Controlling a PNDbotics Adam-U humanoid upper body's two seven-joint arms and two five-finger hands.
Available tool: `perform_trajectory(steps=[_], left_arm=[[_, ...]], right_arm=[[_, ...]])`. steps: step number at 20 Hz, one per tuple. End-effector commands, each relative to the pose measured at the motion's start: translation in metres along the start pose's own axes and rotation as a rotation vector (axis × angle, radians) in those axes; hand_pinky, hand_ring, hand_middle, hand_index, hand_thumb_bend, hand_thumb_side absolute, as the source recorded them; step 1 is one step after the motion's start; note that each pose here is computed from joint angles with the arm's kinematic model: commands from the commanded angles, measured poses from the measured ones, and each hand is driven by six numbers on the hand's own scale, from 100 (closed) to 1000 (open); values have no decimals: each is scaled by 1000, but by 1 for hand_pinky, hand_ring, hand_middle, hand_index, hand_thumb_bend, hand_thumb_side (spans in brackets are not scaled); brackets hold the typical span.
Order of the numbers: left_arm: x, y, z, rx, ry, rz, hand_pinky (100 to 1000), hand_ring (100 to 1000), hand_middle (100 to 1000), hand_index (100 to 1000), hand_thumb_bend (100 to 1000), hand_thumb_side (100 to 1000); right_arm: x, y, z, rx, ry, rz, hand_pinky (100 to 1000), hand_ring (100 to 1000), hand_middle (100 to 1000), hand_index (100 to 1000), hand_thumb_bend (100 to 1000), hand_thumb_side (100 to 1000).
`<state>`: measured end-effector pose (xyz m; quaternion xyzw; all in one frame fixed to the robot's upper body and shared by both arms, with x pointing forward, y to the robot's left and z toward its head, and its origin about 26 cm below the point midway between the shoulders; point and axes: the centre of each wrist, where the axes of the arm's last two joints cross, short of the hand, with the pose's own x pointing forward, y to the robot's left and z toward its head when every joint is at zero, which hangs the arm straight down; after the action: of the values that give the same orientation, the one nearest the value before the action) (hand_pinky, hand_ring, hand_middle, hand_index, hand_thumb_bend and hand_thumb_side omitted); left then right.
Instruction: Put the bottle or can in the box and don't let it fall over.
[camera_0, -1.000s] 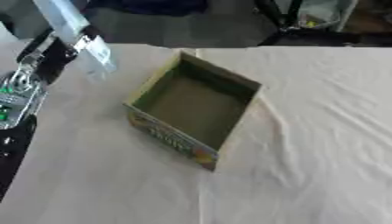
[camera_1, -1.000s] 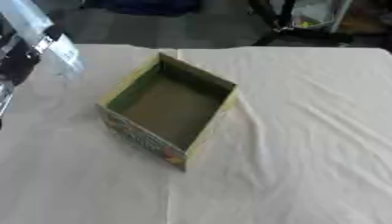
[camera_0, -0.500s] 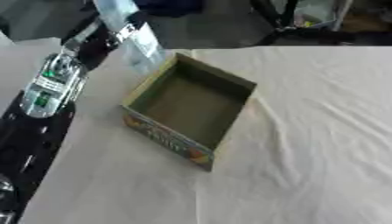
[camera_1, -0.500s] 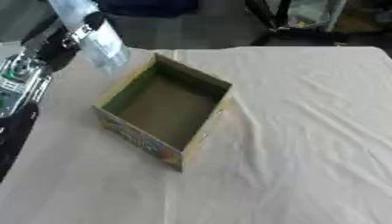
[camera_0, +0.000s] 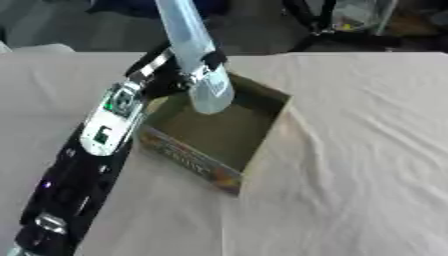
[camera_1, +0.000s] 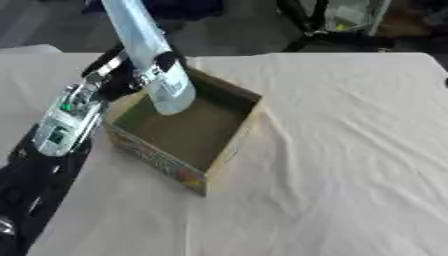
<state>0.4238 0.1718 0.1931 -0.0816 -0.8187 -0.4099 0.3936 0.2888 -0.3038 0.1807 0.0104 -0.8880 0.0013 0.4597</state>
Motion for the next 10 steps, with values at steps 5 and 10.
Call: perform_trajectory(steps=[5,10], left_arm=[[-2,-14,-15,5,-40,-69,953,669,1000,110,100,672],[-9,-20,-16,18,-45,-108,947,672,1000,111,100,672]], right_arm=[[10,2,-6,16,-37,-10,1000,1000,1000,1000,100,470],[11,3,-7,18,-39,-15,1000,1000,1000,1000,100,470]])
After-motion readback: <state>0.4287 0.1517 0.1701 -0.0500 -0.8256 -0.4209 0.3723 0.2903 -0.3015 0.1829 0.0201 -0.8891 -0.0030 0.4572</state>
